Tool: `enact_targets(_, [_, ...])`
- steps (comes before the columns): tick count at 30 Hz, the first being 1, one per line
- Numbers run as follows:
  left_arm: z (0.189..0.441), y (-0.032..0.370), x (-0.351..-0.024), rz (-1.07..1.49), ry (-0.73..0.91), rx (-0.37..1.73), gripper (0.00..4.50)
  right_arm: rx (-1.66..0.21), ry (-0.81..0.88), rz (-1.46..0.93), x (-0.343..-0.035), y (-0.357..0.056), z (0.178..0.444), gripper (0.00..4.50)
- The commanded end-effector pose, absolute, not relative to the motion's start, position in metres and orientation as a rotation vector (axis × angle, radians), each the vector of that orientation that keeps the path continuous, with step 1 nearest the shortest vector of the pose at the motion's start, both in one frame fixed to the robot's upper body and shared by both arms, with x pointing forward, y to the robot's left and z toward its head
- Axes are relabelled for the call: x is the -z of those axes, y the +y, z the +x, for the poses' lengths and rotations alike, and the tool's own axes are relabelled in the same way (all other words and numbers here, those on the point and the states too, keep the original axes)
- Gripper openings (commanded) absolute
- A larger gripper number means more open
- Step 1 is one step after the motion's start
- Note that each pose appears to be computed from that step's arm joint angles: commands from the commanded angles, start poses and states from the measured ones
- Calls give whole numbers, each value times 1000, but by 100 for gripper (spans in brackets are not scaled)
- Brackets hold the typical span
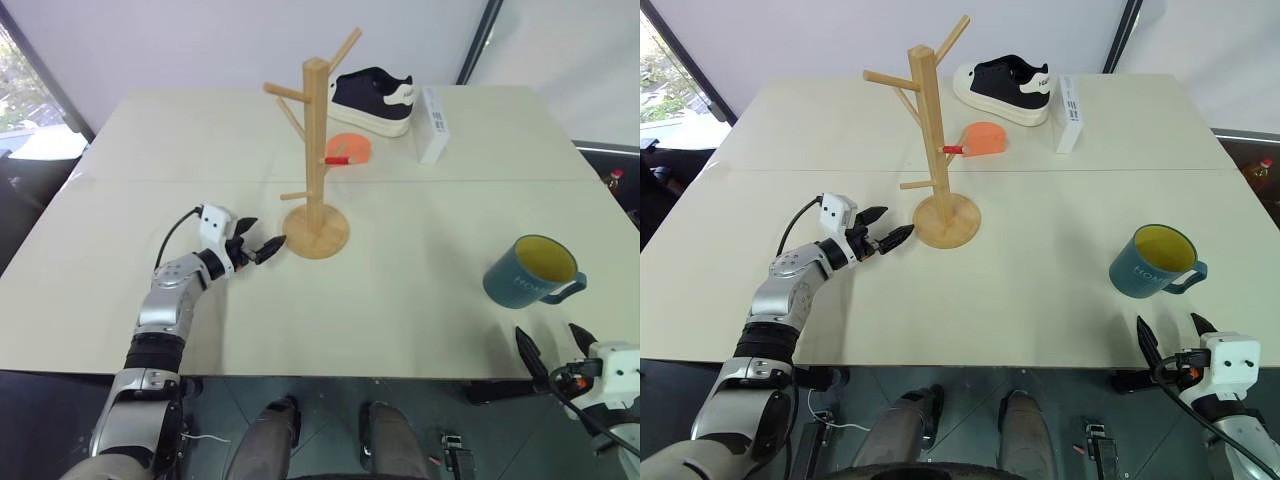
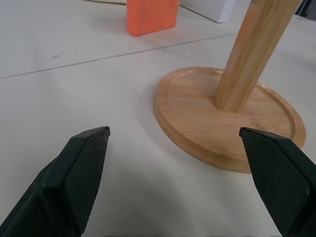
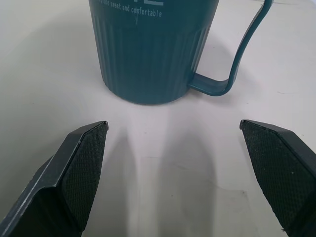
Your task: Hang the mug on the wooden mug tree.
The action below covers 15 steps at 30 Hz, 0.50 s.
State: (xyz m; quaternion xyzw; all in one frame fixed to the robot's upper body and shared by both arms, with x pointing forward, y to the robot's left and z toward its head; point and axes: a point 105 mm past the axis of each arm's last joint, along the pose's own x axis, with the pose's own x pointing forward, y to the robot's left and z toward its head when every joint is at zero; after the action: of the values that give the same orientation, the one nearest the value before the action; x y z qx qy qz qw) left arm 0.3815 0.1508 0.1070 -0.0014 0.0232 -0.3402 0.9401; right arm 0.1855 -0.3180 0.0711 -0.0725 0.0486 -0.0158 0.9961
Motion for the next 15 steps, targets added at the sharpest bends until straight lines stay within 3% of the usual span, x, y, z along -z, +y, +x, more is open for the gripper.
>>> enact_targets(1, [380, 154, -120, 14, -1, 685, 450, 48, 63, -163, -81, -325, 183, 445])
enact_targets(11, [368, 138, -117, 5, 27, 778, 450, 68, 86, -165, -75, -331, 175, 445])
enact_targets(15, [345, 110, -124, -12, -2, 956, 450, 106, 99, -163, -73, -337, 169, 445])
